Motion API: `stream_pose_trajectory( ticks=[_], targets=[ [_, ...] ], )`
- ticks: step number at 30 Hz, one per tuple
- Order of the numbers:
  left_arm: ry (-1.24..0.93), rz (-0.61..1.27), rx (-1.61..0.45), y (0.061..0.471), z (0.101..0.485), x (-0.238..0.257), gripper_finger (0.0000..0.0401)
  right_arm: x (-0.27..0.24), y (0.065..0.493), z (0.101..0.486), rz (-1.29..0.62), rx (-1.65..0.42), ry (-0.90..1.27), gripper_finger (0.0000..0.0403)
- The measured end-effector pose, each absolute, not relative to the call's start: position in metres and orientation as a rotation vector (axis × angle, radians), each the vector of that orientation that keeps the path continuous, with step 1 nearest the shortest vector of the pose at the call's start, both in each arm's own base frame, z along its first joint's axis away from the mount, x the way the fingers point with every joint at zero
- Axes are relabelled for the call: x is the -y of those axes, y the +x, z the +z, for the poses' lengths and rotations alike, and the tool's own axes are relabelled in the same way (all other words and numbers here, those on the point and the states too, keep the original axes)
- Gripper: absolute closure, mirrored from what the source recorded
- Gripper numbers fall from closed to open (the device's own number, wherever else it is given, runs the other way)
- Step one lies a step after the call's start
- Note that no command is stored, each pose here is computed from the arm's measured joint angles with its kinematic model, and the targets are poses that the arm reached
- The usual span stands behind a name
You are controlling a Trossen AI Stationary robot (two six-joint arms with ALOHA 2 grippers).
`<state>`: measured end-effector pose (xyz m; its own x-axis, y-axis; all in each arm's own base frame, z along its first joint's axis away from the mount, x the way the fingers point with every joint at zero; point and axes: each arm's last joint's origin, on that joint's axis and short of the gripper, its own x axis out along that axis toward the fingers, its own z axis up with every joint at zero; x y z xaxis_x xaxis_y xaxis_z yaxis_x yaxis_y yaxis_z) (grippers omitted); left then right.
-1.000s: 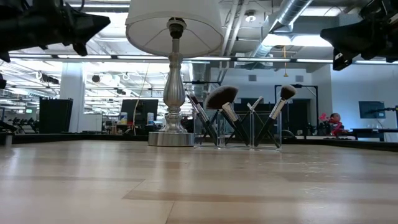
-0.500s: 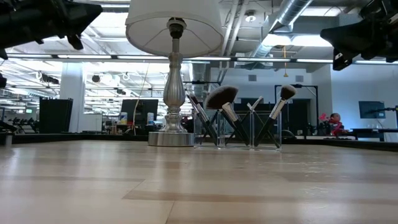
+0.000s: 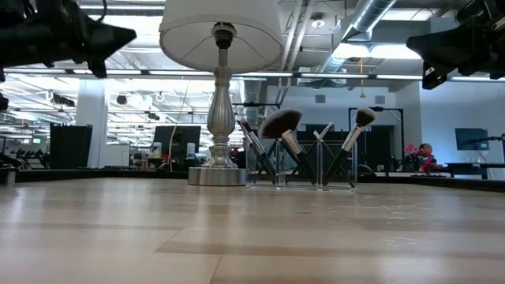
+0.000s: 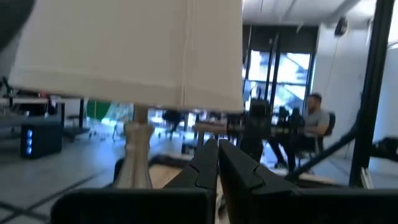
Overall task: Put items in baskets/containers
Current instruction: Return to Home Position
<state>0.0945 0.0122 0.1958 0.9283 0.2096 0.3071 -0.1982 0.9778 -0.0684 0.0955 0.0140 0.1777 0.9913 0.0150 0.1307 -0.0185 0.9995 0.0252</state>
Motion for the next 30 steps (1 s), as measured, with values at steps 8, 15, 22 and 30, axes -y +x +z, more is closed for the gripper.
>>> stream_pose_trajectory(
  ticks=[8,15,22,30],
  targets=[
    [-0.042,0.21,0.226,0.096,0.187,-0.012,0.0391,-0.014,0.096,0.178,0.017,0.131,0.026,0.0403],
    [-0.081,0.213,0.062,0.097,0.17,-0.012,0.039,-0.014,0.096,0.178,0.017,0.131,0.026,0.0403],
    [-0.091,0.194,0.044,0.097,0.169,-0.012,0.0389,-0.014,0.096,0.178,0.017,0.131,0.026,0.0403],
    [-0.11,0.168,0.048,0.097,0.169,-0.011,0.0389,-0.014,0.096,0.178,0.017,0.131,0.026,0.0403]
  ],
)
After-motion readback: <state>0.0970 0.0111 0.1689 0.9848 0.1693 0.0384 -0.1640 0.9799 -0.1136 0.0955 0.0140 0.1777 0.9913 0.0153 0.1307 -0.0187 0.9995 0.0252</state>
